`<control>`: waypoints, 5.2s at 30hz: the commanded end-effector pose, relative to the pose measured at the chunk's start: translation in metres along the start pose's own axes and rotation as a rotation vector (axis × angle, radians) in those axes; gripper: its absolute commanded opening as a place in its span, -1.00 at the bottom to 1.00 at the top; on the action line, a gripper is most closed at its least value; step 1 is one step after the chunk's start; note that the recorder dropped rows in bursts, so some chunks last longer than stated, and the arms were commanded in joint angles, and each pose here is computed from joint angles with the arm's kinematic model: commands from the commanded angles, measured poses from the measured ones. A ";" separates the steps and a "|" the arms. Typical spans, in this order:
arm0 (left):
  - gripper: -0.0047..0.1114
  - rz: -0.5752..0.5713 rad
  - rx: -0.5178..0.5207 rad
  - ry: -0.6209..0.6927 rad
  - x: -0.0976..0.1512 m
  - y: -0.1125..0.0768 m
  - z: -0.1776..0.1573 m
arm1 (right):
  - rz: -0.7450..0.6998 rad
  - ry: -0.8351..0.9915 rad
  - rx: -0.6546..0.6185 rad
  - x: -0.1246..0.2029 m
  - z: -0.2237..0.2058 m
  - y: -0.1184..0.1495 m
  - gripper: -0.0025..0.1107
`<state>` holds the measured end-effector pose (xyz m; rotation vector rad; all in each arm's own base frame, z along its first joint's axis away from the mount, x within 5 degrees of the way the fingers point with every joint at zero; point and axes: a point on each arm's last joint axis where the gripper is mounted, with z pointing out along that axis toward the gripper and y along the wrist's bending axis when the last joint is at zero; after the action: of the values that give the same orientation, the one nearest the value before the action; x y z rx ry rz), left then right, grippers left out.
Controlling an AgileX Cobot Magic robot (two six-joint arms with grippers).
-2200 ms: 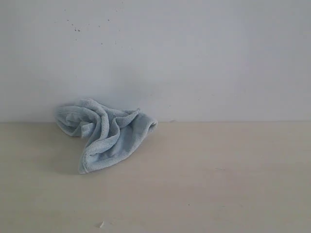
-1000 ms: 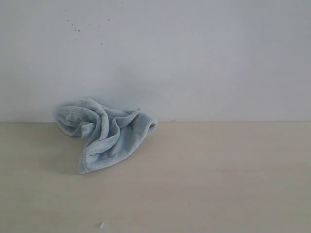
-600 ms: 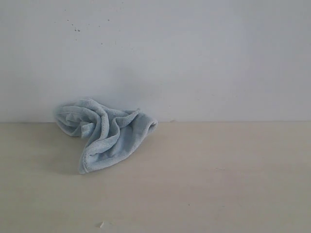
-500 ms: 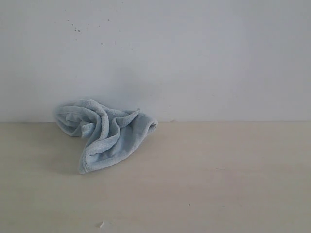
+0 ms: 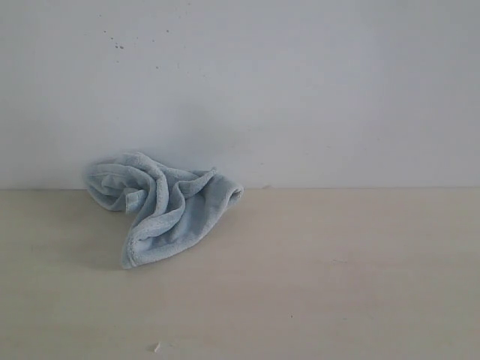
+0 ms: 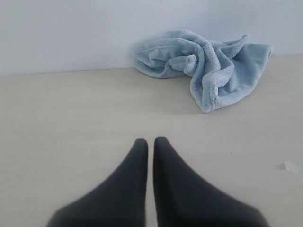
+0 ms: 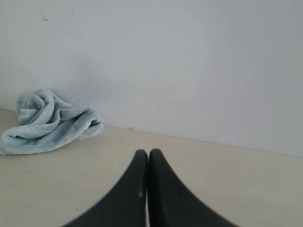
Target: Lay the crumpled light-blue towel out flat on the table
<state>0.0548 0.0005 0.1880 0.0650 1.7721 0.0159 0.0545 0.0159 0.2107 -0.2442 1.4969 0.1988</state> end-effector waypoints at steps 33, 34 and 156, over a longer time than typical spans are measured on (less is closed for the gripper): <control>-0.85 0.001 0.001 -0.008 0.000 0.000 0.000 | -0.002 -0.060 -0.004 -0.005 -0.001 0.000 -0.96; -0.85 0.001 0.001 -0.008 0.000 0.000 0.000 | -0.005 -0.060 -0.004 -0.005 -0.001 0.000 -0.96; -0.85 0.001 0.001 -0.008 0.000 0.000 0.000 | 0.412 0.647 -0.653 0.152 0.505 0.083 0.02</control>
<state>0.0548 0.0005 0.1880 0.0650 1.7721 0.0159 0.5219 0.2365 0.0882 -0.5799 2.0813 1.0628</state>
